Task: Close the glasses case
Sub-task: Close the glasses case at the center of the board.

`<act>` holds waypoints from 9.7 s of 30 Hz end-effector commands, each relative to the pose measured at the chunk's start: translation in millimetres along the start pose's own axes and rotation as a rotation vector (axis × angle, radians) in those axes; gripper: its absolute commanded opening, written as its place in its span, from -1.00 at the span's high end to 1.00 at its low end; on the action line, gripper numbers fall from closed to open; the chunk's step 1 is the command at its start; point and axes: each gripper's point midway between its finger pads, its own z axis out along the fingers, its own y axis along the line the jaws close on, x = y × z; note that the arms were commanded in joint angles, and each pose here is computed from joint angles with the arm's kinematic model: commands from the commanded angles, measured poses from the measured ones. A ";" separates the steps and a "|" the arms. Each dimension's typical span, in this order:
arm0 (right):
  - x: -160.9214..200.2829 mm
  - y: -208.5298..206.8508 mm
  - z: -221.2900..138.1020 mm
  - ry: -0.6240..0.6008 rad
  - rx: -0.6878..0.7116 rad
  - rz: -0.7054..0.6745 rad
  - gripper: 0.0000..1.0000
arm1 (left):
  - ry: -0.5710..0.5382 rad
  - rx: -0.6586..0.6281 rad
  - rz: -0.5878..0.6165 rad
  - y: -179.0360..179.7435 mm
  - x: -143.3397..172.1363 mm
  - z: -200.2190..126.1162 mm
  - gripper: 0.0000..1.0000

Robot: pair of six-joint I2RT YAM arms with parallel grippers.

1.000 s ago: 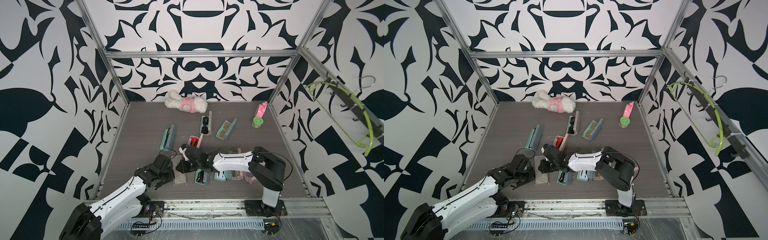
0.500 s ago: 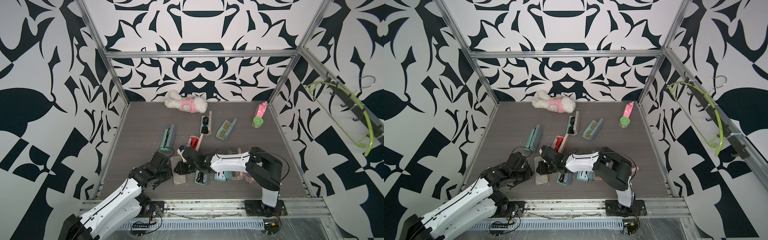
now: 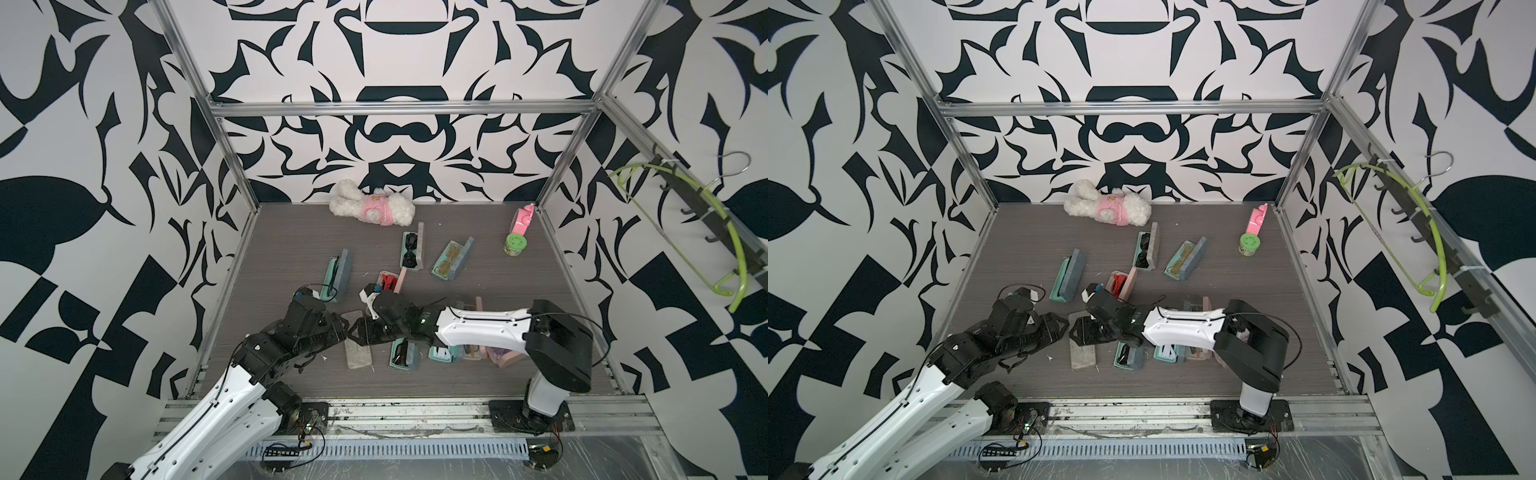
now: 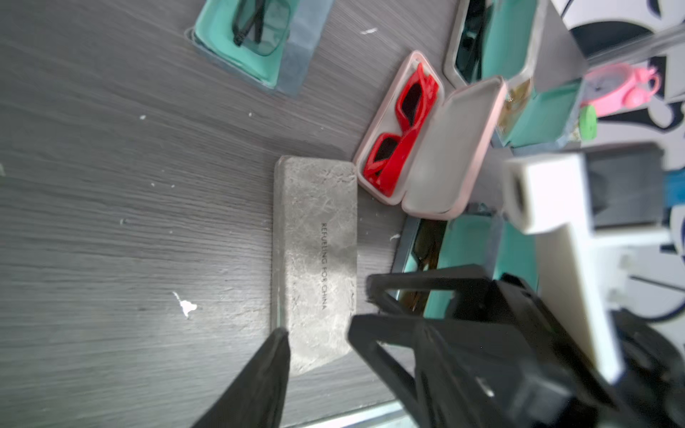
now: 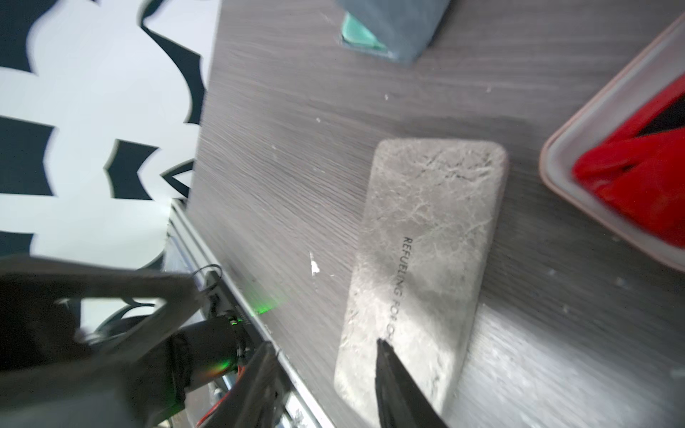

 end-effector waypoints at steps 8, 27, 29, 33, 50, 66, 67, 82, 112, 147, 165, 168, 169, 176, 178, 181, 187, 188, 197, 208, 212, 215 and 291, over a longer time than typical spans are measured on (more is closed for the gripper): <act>-22.5 -19.5 -100.8 -0.211 0.127 -0.059 -0.58 | 0.053 0.043 0.018 -18.7 0.1 3.4 -0.50; 11.0 -69.6 -142.1 -0.189 0.136 0.025 -0.51 | 0.265 0.036 0.161 -43.7 44.3 69.8 -0.38; 14.3 -71.8 -138.3 -0.177 0.130 0.028 -0.49 | 0.283 0.031 0.174 -44.7 49.7 74.1 -0.33; 18.8 -74.4 -130.6 -0.162 0.115 0.038 -0.45 | 0.316 0.016 0.186 -42.3 59.7 84.1 -0.28; 27.2 -85.1 -111.3 -0.113 0.130 0.053 -0.24 | 0.345 -0.010 0.176 -27.8 76.0 97.2 0.08; 32.3 -101.8 -103.8 -0.098 0.192 0.080 -0.04 | 0.393 0.025 0.241 -48.1 96.3 119.6 0.19; 32.9 -103.0 -102.9 -0.096 0.195 0.081 -0.03 | 0.399 0.026 0.246 -49.6 98.1 121.5 0.21; 36.8 -109.7 -97.9 -0.089 0.205 0.092 0.07 | 0.410 0.002 0.280 -54.3 106.2 136.7 0.32; 30.1 -108.5 -84.8 -0.074 0.227 0.085 0.27 | 0.402 -0.031 0.251 -46.6 112.9 142.2 0.64; 29.7 -111.7 -77.7 -0.062 0.242 0.074 0.31 | 0.410 -0.018 0.221 -48.6 117.9 145.7 0.76; 31.1 -114.0 -73.2 -0.058 0.240 0.078 0.32 | 0.404 -0.018 0.217 -48.4 117.0 145.3 0.78; 31.6 -114.6 -72.2 -0.058 0.239 0.079 0.32 | 0.402 -0.018 0.217 -48.2 116.8 145.7 0.78; 32.0 -114.3 -72.0 -0.056 0.238 0.080 0.33 | 0.402 -0.015 0.216 -48.9 116.7 145.4 0.78; 32.6 -115.1 -69.9 -0.054 0.236 0.083 0.33 | 0.400 -0.015 0.215 -48.4 116.7 145.4 0.79; 32.6 -115.0 -69.2 -0.053 0.235 0.083 0.33 | 0.399 -0.013 0.212 -49.1 116.5 145.2 0.78; 32.4 -114.7 -68.4 -0.053 0.233 0.085 0.33 | 0.400 -0.012 0.212 -48.8 116.6 144.9 0.79; 33.7 -114.6 -66.5 -0.049 0.232 0.085 0.33 | 0.398 -0.012 0.211 -48.2 116.6 144.5 0.79; 33.3 -114.5 -66.5 -0.050 0.231 0.084 0.33 | 0.399 -0.013 0.211 -47.2 116.9 144.4 0.79; 33.4 -113.9 -65.0 -0.049 0.228 0.084 0.34 | 0.399 -0.009 0.210 -48.8 116.5 143.9 0.80; 33.9 -115.2 -63.3 -0.048 0.229 0.087 0.34 | 0.397 -0.010 0.209 -47.8 116.6 143.8 0.80; 33.9 -115.0 -63.1 -0.048 0.228 0.088 0.34 | 0.398 -0.010 0.208 -48.0 116.7 143.9 0.80; 34.5 -115.5 -62.8 -0.046 0.229 0.088 0.34 | 0.399 -0.010 0.208 -47.7 116.9 143.8 0.80; -11.2 -119.9 -45.6 -0.023 0.265 0.118 -0.70 | 0.323 0.023 0.206 -45.9 104.2 127.8 0.71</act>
